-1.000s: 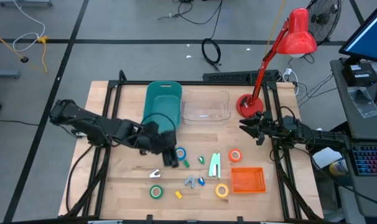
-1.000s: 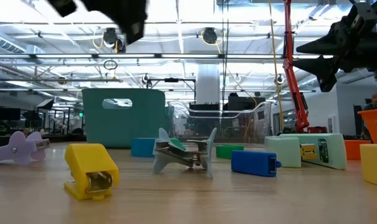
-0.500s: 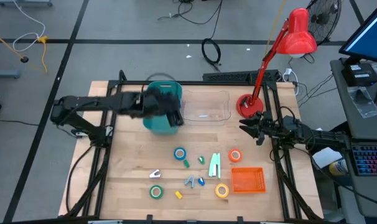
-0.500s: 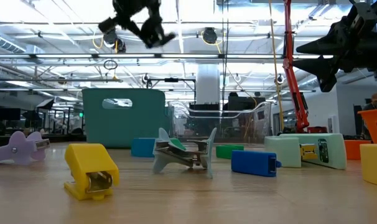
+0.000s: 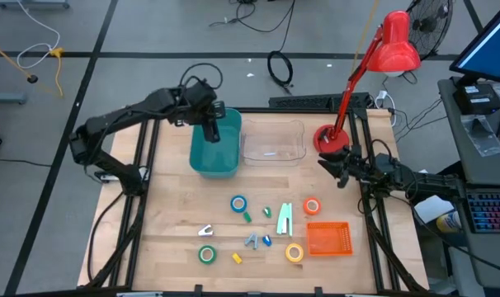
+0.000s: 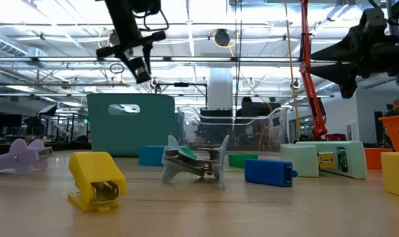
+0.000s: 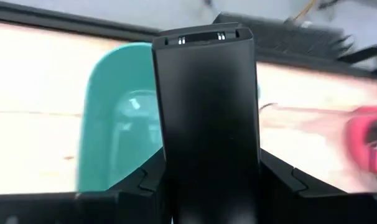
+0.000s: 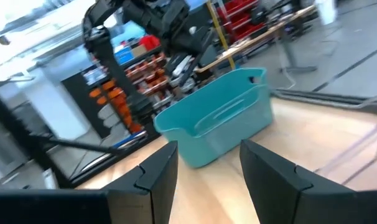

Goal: Pick and place Stapler, Stapler remover, tape
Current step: Put the black stapler into the blue bin

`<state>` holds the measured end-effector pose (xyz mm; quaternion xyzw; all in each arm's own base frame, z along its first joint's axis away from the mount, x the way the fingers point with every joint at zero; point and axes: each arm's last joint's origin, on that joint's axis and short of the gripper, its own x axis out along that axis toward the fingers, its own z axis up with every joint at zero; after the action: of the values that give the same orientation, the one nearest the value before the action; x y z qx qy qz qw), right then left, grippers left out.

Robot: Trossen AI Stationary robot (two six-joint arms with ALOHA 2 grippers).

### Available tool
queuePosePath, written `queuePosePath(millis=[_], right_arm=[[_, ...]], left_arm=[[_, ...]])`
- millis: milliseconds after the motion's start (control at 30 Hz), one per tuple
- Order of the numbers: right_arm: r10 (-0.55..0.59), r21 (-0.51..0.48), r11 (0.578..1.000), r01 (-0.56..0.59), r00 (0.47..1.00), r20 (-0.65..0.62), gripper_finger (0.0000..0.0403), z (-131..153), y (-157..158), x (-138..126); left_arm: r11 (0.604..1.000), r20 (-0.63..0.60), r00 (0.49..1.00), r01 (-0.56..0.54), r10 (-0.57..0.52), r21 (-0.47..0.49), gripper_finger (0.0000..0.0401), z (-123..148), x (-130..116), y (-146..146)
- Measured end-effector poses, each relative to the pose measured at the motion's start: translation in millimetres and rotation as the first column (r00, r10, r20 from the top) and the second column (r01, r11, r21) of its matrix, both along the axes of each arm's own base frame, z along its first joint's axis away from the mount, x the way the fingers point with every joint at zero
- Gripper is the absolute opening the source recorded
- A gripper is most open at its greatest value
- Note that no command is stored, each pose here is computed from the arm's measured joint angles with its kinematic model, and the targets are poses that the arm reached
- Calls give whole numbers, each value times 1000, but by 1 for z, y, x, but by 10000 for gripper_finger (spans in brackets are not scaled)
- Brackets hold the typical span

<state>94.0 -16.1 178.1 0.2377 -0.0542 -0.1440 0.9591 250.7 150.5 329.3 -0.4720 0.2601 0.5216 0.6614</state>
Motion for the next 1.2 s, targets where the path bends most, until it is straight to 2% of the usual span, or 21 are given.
queuePosePath(millis=[200,467,800,1200], right_arm=[[-42,2,999,42,999,0,169,0,-1,0],[-43,2,999,43,999,0,169,0,-1,0],[-42,2,999,42,999,0,169,0,-1,0],[-42,2,999,42,999,0,169,0,-1,0]], left_arm=[[997,-103,993,60,-64,-44,157,-27,12,19],[972,-220,961,125,-168,-197,157,-74,31,34],[953,-358,910,108,-209,-283,157,-114,39,42],[937,-410,886,70,-216,-342,160,-144,44,50]])
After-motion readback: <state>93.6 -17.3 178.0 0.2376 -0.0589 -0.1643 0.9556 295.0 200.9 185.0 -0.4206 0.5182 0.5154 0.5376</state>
